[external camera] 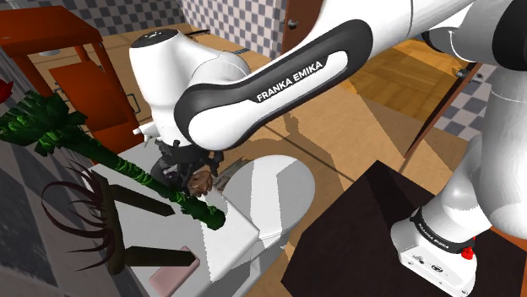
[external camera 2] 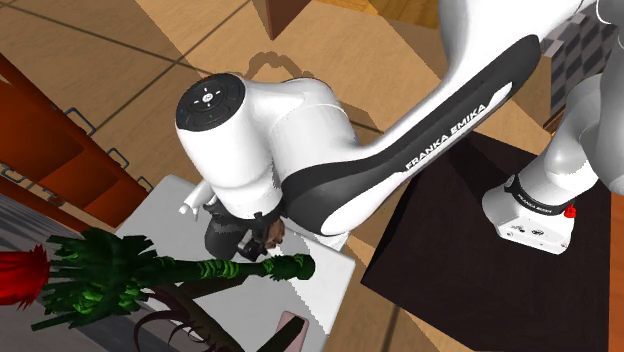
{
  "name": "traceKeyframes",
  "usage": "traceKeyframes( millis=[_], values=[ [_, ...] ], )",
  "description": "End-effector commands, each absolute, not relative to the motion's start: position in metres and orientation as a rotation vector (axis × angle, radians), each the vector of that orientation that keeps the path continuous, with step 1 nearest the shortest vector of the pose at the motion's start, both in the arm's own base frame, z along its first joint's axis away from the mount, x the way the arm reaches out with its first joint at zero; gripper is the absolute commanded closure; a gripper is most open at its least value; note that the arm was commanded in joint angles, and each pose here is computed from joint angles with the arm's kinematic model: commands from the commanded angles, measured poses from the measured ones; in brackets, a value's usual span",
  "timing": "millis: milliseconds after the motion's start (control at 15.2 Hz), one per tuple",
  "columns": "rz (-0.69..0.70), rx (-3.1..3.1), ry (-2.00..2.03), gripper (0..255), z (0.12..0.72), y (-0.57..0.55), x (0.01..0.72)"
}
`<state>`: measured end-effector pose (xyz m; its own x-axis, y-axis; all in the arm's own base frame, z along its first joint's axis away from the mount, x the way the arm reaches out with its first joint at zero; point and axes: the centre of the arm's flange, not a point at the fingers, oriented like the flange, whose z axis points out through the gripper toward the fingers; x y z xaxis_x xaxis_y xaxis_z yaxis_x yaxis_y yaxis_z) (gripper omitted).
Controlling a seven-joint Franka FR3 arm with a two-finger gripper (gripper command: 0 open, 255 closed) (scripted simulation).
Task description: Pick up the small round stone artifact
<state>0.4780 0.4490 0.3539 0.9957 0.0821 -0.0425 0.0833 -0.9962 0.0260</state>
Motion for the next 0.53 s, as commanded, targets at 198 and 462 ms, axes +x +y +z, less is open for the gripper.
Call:
traceKeyframes(
  millis=[198,462],
  values=[
    [-0.065,3.111,0.129,255,0.382,0.449,0.479],
    [-0.065,3.111,0.129,255,0.394,0.449,0.479]
  ],
)
